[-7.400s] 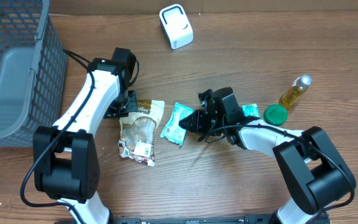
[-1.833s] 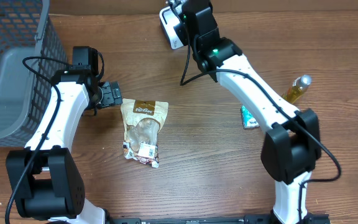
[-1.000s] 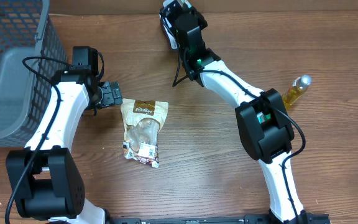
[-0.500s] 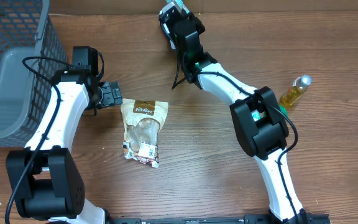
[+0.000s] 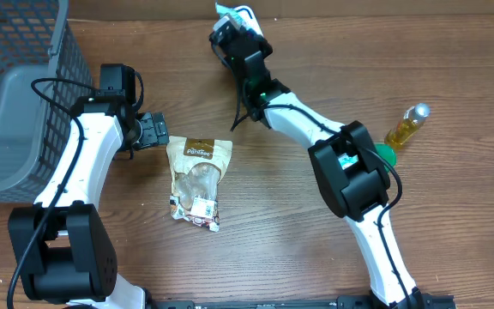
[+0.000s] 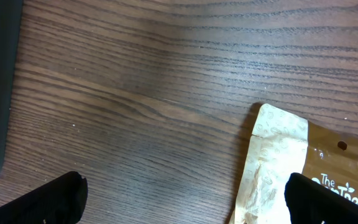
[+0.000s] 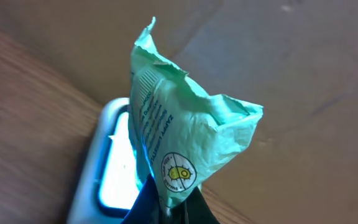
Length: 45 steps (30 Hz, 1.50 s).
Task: Scan the item barcode
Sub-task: 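Hold the wipes pack against the white scanner with the right gripper, then lower the wipes pack beside the tissue pack and open the right gripper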
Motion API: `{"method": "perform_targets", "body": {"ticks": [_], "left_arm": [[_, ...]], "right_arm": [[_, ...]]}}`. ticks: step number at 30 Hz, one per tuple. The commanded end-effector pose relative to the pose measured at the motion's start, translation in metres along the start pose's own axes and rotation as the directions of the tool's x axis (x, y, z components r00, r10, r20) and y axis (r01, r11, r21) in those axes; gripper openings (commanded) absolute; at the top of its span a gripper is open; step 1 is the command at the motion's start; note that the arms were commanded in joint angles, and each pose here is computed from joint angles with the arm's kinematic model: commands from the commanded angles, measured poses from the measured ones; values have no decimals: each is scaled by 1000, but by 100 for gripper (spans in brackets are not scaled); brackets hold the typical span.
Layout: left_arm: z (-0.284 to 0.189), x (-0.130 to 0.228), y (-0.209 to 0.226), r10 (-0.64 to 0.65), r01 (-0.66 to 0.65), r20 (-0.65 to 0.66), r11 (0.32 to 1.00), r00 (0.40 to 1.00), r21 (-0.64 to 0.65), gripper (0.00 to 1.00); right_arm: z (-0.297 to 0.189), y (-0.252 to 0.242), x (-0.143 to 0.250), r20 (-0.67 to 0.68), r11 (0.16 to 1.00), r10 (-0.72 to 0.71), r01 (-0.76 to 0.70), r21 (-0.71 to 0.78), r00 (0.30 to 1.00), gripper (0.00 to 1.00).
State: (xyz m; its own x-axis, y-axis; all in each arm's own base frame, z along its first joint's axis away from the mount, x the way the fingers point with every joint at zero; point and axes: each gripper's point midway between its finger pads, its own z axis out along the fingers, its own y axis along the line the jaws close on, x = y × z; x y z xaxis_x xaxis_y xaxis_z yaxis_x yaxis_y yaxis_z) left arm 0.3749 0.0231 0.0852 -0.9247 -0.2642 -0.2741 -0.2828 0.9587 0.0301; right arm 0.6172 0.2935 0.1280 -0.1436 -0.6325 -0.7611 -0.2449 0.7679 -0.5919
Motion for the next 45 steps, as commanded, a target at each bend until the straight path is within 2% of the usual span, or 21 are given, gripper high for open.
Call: {"method": "perform_targets", "body": {"ticks": [1,12,18,22,24,29,32,35,40,43,44,45], "left_arm": [[-8,-8,2,8,-8,33,1000,999,-3,100],[-8,-8,2,8,-8,33,1000,999,-3,100],[-8,-8,2,8,-8,33,1000,999,-3,100],[-8,-8,2,8,-8,33,1000,999,-3,100],[-8,-8,2,8,-8,33,1000,999,-3,100],[-8,-8,2,8,-8,33,1000,999,-3,100],[-8,-8,2,8,-8,33,1000,999,-3,100],[-8,-8,2,8,-8,33,1000,999,-3,100],[-8,-8,2,8,-8,33,1000,999,-3,100],[-8,-8,2,8,-8,33,1000,999,-3,100],[-8,-8,2,8,-8,33,1000,999,-3,100],[-8,-8,2,8,-8,33,1000,999,-3,100]], "right_arm": [[-5,17,-10,11,999,6,-6,-38,1000,4],[-9,32,3,-50,997,-12,8,-83,999,4],[-22,2,-20,-41,998,61,-62,-27,997,4],[-43,-34,-53,-9,991,134,-134,-5,991,4],[-62,-59,-70,-12,974,227,-227,-1,974,4],[-98,-77,-57,-167,927,365,-375,-29,916,4],[-118,-64,-28,-334,892,395,-444,-81,856,4],[-139,-44,10,-526,838,411,-536,-105,745,4],[-187,-14,59,-793,715,334,-685,-138,509,4],[-216,-7,78,-887,658,266,-744,-119,377,4],[-229,-8,88,-919,651,232,-753,-97,319,4],[-235,-9,95,-931,657,217,-749,-83,293,4]]}}
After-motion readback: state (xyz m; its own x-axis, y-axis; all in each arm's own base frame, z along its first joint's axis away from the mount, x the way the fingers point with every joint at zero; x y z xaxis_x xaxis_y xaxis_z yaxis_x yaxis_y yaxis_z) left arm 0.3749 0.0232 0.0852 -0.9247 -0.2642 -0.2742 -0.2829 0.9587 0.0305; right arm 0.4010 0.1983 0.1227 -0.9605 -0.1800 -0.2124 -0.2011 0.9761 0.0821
